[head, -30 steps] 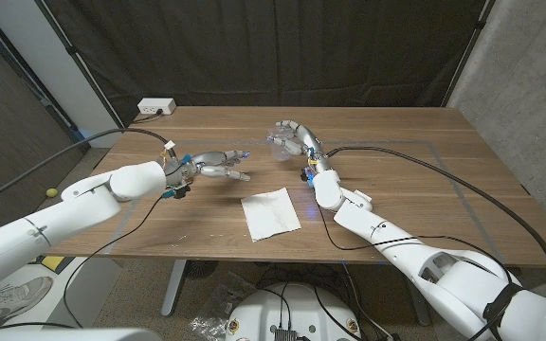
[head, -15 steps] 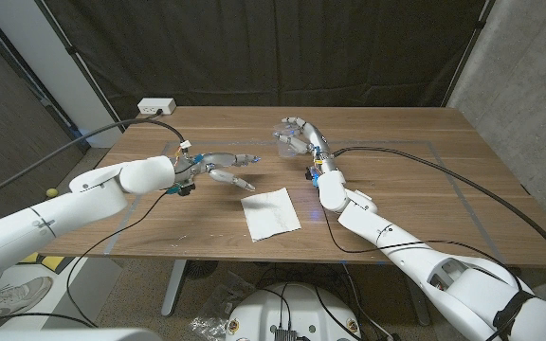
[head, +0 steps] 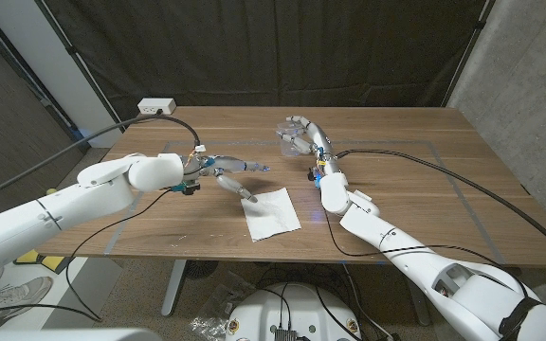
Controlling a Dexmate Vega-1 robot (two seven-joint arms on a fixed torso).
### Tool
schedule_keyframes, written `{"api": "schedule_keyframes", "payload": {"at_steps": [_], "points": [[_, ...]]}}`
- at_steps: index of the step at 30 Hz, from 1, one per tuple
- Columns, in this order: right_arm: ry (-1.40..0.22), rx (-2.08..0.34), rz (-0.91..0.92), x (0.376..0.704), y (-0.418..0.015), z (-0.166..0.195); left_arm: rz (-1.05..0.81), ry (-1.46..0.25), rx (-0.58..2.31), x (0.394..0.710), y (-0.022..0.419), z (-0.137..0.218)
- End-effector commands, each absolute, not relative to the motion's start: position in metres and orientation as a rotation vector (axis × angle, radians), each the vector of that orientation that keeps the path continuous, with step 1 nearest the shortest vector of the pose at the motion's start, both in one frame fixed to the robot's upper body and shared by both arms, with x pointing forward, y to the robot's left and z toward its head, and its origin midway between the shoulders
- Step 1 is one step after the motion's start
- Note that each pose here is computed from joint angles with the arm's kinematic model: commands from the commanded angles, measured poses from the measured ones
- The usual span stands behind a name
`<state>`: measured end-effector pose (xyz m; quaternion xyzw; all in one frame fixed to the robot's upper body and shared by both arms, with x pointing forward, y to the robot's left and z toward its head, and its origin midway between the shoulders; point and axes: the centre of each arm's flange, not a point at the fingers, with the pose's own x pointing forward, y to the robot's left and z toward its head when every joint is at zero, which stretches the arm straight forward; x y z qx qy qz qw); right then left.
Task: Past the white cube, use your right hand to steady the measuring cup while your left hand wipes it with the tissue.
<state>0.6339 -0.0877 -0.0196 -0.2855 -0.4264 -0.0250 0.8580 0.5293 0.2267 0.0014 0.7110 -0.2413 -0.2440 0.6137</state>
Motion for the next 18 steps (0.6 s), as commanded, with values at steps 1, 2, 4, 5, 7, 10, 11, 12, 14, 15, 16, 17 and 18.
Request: {"api": "schedule_keyframes", "payload": {"at_steps": [1,2,4,5,7,10,11,12,14,15,16,17,18], "points": [[-0.905,-0.581,-0.071,0.628,-0.093,-0.019,-0.569,-0.58,1.822,0.522,0.208,-0.007],[-0.906,-0.578,-0.071,0.627,-0.093,-0.019,-0.566,-0.582,1.835,0.522,0.207,-0.007],[-0.908,-0.58,-0.07,0.627,-0.094,-0.019,-0.557,-0.59,1.866,0.52,0.204,-0.009],[-0.907,-0.574,-0.072,0.627,-0.094,-0.02,-0.555,-0.593,1.877,0.52,0.203,-0.011],[-0.906,-0.569,-0.073,0.626,-0.095,-0.02,-0.552,-0.599,1.9,0.519,0.2,-0.013],[-0.905,-0.566,-0.072,0.627,-0.095,-0.021,-0.538,-0.609,1.945,0.519,0.197,-0.017],[-0.905,-0.566,-0.073,0.626,-0.095,-0.021,-0.531,-0.614,1.958,0.518,0.196,-0.019],[-0.904,-0.567,-0.072,0.626,-0.095,-0.021,-0.53,-0.616,1.966,0.518,0.195,-0.02],[-0.904,-0.566,-0.07,0.626,-0.095,-0.021,-0.518,-0.625,1.988,0.518,0.193,-0.023],[-0.905,-0.566,-0.07,0.626,-0.096,-0.022,-0.51,-0.631,2.003,0.518,0.192,-0.024],[-0.903,-0.563,-0.071,0.626,-0.096,-0.022,-0.499,-0.645,2.024,0.518,0.19,-0.027],[-0.902,-0.559,-0.074,0.626,-0.097,-0.022,-0.492,-0.652,2.039,0.517,0.189,-0.028],[-0.904,-0.562,-0.073,0.627,-0.097,-0.022,-0.49,-0.654,2.05,0.517,0.187,-0.03]]}}
